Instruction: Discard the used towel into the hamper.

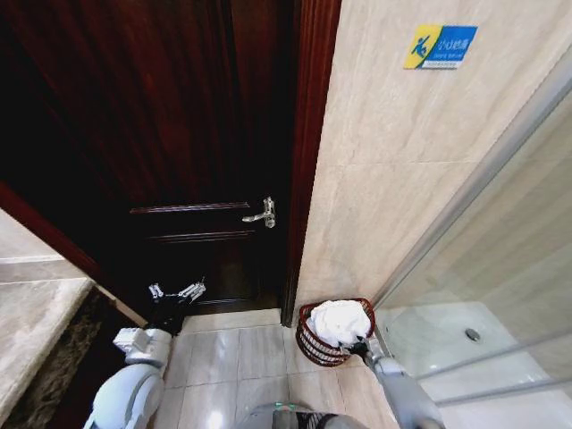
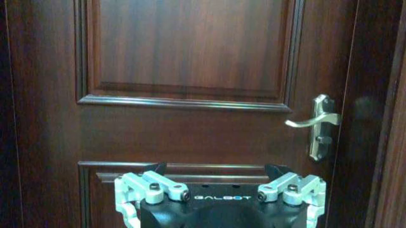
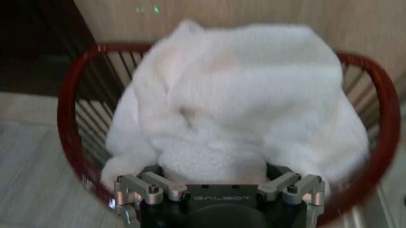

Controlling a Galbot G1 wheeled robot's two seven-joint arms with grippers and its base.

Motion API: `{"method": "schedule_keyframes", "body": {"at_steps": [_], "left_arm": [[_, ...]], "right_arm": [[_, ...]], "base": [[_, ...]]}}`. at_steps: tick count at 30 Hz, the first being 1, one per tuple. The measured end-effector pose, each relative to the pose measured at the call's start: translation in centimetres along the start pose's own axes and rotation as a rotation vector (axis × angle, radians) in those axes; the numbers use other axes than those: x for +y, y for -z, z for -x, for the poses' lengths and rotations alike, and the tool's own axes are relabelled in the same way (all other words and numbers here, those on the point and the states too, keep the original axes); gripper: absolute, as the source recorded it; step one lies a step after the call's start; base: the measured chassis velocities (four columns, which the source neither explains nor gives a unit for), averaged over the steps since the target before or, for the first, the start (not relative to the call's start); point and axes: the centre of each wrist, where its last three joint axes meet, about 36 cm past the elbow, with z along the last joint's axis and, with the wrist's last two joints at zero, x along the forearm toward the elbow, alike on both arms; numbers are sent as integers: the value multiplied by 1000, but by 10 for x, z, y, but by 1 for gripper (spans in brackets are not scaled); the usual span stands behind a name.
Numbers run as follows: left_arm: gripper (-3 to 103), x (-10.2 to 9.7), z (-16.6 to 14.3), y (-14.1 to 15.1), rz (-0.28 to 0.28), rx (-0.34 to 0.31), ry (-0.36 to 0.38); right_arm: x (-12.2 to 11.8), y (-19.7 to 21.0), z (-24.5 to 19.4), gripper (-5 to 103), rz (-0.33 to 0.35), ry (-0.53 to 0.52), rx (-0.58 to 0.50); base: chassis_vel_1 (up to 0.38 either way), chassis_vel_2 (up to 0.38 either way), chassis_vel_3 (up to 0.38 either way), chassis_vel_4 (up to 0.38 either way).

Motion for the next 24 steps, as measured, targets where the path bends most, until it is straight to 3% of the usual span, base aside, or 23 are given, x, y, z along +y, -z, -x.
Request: {"method": "schedule_keyframes", "body": {"at_steps": [10,24], "left_arm": [[100,0,0,0,0,0,0],[100,0,0,0,0,0,0]], "right_arm": [[10,32,27,103,26,-10,26],[22,28,32,66,74,-36,78]], "base": [[0,0,0,0],[0,0,0,0]]}}
